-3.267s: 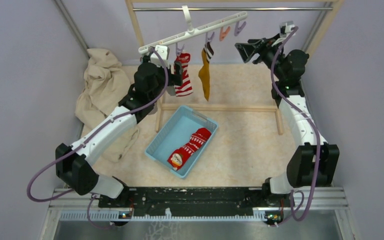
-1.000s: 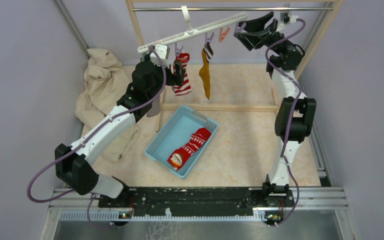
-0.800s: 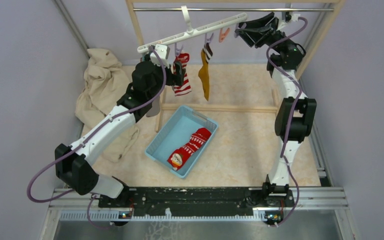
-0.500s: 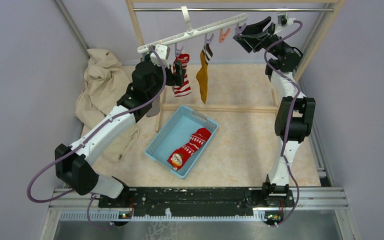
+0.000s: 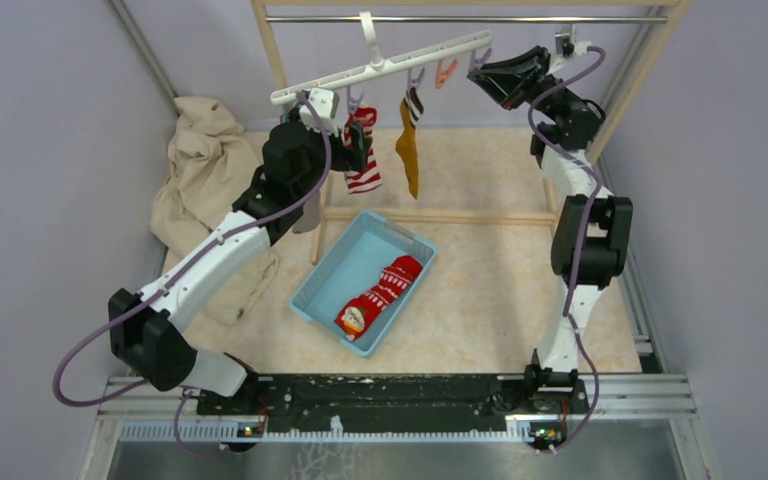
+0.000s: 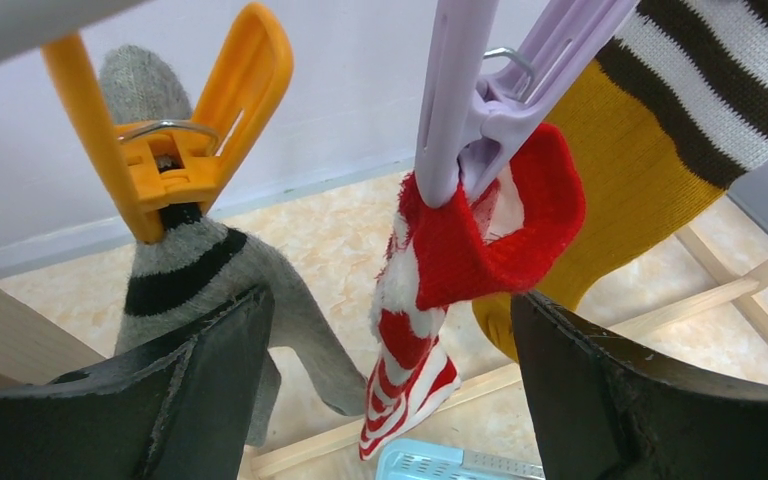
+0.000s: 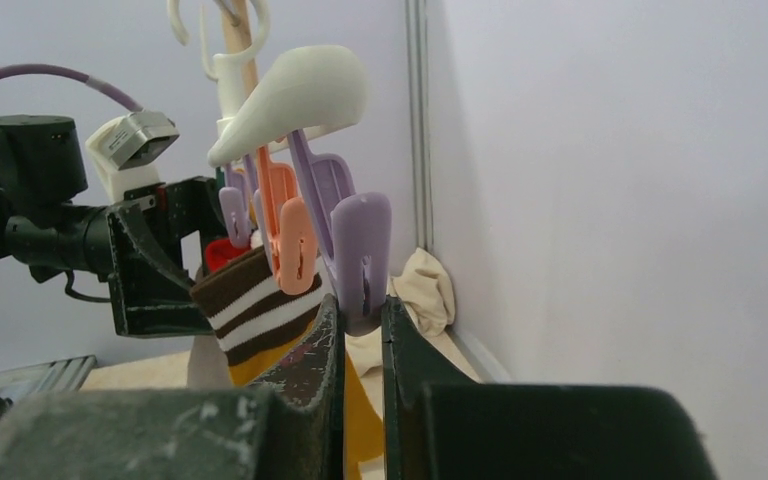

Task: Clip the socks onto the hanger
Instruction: Open the clamp at the hanger.

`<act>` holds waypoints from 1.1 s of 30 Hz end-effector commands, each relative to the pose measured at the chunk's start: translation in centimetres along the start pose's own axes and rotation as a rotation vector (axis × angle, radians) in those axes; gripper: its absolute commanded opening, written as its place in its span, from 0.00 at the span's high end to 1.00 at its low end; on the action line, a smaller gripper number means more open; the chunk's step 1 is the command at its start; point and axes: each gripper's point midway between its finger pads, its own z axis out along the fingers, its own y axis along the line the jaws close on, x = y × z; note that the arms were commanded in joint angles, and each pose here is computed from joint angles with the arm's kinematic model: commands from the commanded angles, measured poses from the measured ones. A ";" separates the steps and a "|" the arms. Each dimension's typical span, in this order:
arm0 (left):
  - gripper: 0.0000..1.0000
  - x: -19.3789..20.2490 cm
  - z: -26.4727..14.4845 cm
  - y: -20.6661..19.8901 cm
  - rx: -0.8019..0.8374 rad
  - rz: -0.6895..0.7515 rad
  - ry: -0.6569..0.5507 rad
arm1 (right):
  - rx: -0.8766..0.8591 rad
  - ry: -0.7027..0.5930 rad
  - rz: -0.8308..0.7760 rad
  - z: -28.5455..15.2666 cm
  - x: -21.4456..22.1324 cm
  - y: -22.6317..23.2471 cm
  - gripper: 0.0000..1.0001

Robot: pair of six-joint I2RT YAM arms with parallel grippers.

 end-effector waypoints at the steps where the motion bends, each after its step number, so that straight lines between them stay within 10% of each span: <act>1: 0.08 -1.8 -0.6 -0.5 0.038 -0.014 -0.041 | -0.064 -0.032 -0.113 0.8 -3.1 4.0 1.00; 33: 0.03 -2.9 -2.1 -6.7 0.264 0.023 -0.052 | 0.274 -0.045 -0.229 -7.5 -9.1 2.1 1.00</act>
